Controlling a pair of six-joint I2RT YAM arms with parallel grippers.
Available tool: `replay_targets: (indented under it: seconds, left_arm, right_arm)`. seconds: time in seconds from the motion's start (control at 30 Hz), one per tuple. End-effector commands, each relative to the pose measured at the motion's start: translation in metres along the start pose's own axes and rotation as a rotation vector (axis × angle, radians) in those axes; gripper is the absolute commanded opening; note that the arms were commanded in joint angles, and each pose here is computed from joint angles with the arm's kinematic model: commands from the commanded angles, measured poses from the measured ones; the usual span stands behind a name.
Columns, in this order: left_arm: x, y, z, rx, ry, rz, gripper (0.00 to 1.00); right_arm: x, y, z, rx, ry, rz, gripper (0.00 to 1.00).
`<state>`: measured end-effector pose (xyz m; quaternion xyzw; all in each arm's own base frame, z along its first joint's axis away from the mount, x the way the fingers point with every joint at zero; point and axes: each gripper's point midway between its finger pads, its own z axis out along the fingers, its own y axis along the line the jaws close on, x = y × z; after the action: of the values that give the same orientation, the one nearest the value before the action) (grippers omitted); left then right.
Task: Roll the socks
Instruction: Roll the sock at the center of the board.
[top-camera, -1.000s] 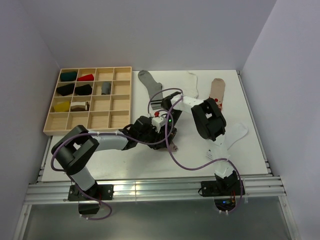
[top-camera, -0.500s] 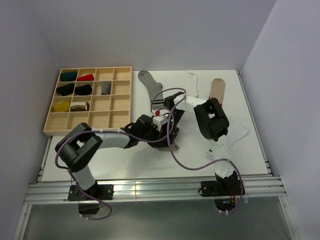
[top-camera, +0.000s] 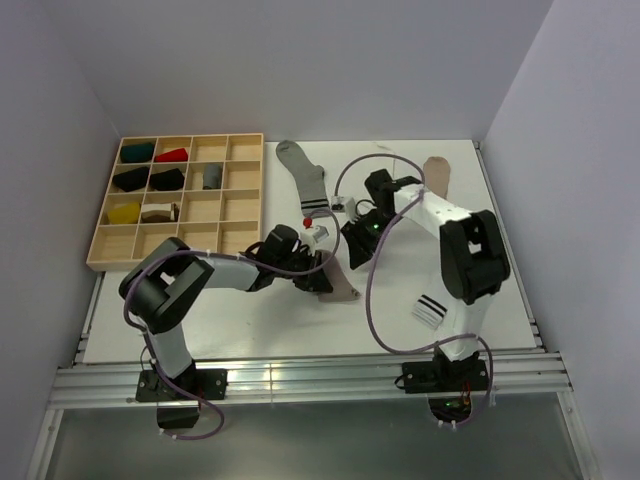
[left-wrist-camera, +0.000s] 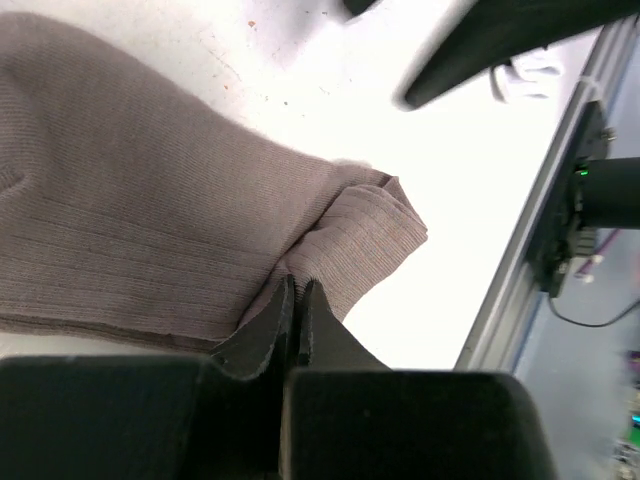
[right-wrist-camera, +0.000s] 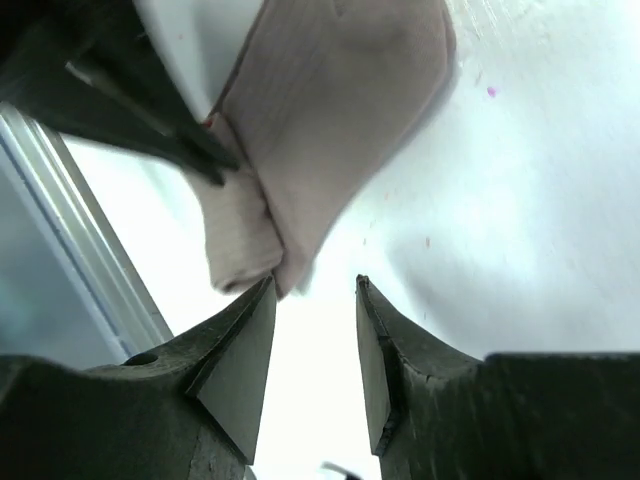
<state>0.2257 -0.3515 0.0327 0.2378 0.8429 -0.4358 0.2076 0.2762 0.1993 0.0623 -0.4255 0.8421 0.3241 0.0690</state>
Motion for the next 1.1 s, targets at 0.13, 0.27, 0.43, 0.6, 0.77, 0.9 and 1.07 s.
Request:
replay_targets:
  seconds: [0.13, 0.27, 0.43, 0.6, 0.77, 0.9, 1.07]
  left_arm:
    - [0.069, 0.03, -0.002, -0.035, 0.212, -0.256, 0.0]
    - [0.07, 0.024, -0.004, -0.023, 0.23, -0.339, 0.0]
    - [0.081, 0.024, -0.006, -0.014, 0.281, -0.459, 0.0]
    - [0.09, 0.026, -0.012, 0.012, 0.313, -0.554, 0.0]
    - [0.097, 0.031, -0.012, 0.004, 0.337, -0.597, 0.0]
    - [0.102, 0.035, -0.011, -0.006, 0.356, -0.618, 0.0]
    - [0.106, 0.036, -0.011, -0.005, 0.367, -0.626, 0.0]
  right_arm:
    - [-0.017, 0.005, -0.036, 0.222, -0.184, -0.283, 0.49]
    - [-0.002, 0.019, -0.036, 0.241, -0.231, -0.38, 0.52]
    - [0.014, 0.031, -0.028, 0.319, -0.236, -0.525, 0.58]
    - [0.025, 0.046, -0.008, 0.342, -0.21, -0.641, 0.61]
    - [0.033, 0.068, 0.014, 0.334, -0.193, -0.748, 0.64]
    - [0.03, 0.079, 0.02, 0.342, -0.202, -0.801, 0.66]
    - [0.035, 0.088, 0.032, 0.322, -0.176, -0.844, 0.68]
